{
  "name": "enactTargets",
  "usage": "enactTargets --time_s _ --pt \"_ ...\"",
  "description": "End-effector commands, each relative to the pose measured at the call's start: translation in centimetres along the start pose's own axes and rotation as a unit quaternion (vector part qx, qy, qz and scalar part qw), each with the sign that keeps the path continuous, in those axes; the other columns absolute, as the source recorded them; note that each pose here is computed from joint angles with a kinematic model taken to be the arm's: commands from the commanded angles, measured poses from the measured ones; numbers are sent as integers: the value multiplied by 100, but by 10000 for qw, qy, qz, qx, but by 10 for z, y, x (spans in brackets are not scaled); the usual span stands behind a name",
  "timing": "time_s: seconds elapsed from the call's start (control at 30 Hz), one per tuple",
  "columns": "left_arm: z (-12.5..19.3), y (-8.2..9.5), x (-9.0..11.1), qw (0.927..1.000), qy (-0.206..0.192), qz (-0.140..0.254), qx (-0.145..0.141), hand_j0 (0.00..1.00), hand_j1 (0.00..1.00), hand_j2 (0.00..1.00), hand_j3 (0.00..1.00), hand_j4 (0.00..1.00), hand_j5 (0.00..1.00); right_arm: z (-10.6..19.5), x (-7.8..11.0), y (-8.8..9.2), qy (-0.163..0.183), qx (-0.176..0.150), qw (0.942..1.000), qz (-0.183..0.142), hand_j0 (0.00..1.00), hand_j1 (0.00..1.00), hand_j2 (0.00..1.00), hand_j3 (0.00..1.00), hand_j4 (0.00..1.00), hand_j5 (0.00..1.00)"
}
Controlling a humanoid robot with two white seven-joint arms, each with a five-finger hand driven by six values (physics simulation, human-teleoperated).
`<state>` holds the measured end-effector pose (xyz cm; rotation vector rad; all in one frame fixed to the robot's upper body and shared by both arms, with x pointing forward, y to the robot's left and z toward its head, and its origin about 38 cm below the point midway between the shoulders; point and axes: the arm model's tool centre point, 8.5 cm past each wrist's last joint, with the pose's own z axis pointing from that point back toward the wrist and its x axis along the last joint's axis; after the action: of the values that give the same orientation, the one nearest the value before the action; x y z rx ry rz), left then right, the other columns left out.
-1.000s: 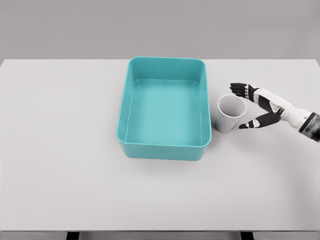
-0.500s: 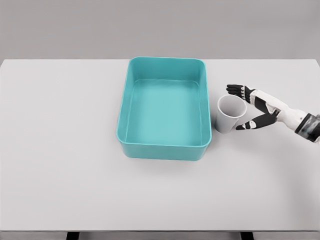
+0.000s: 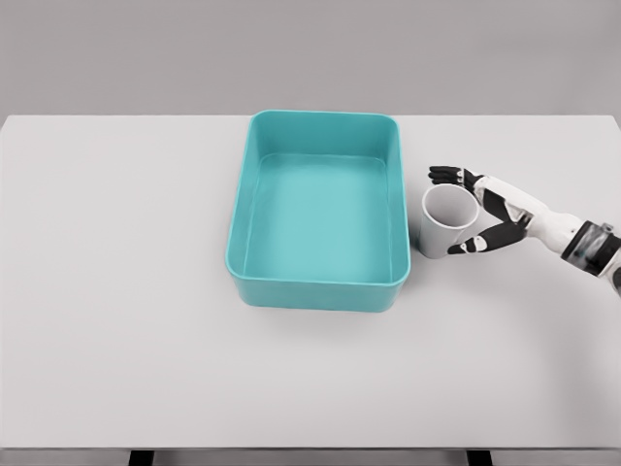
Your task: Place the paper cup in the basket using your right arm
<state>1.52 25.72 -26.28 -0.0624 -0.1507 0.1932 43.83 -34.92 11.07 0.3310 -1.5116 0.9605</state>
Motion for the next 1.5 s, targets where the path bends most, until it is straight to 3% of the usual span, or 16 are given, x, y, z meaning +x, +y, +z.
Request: enactTargets --time_s 0.0,0.37,0.57,0.8,1.07,1.2,1.37,1.47 --pt "0 0 0 10000 0 3 -1 100 100 100 100 100 100 -2 1 1 -43 -6 10000 -43 100 100 100 100 100 100" --pt "0 0 0 10000 0 3 -1 100 100 100 100 100 100 -9 2 5 -98 20 9999 -101 99 99 99 99 99 99" --pt "0 0 0 10000 0 3 -1 100 100 100 100 100 100 -10 1 5 -12 28 9999 -147 79 79 79 79 79 79" --pt "0 0 0 10000 0 3 -1 100 100 100 100 100 100 -9 6 0 -128 -28 9999 -64 79 79 79 79 79 79" --pt "0 0 0 10000 -8 2 -1 100 100 100 100 100 100 -3 33 -20 -550 -274 9979 194 79 79 79 79 79 79" --pt "0 0 0 10000 0 3 -1 100 100 100 100 100 100 2 41 -31 -705 -446 9961 303 69 69 69 69 69 69" --pt "0 0 1 10000 -6 -5 -3 100 100 100 100 100 100 6 50 -37 -872 -523 9938 460 69 69 69 69 69 69" --pt "0 0 0 10000 0 3 -1 100 100 100 100 100 100 9 69 -45 -1079 -553 9890 851 68 68 68 68 68 68"
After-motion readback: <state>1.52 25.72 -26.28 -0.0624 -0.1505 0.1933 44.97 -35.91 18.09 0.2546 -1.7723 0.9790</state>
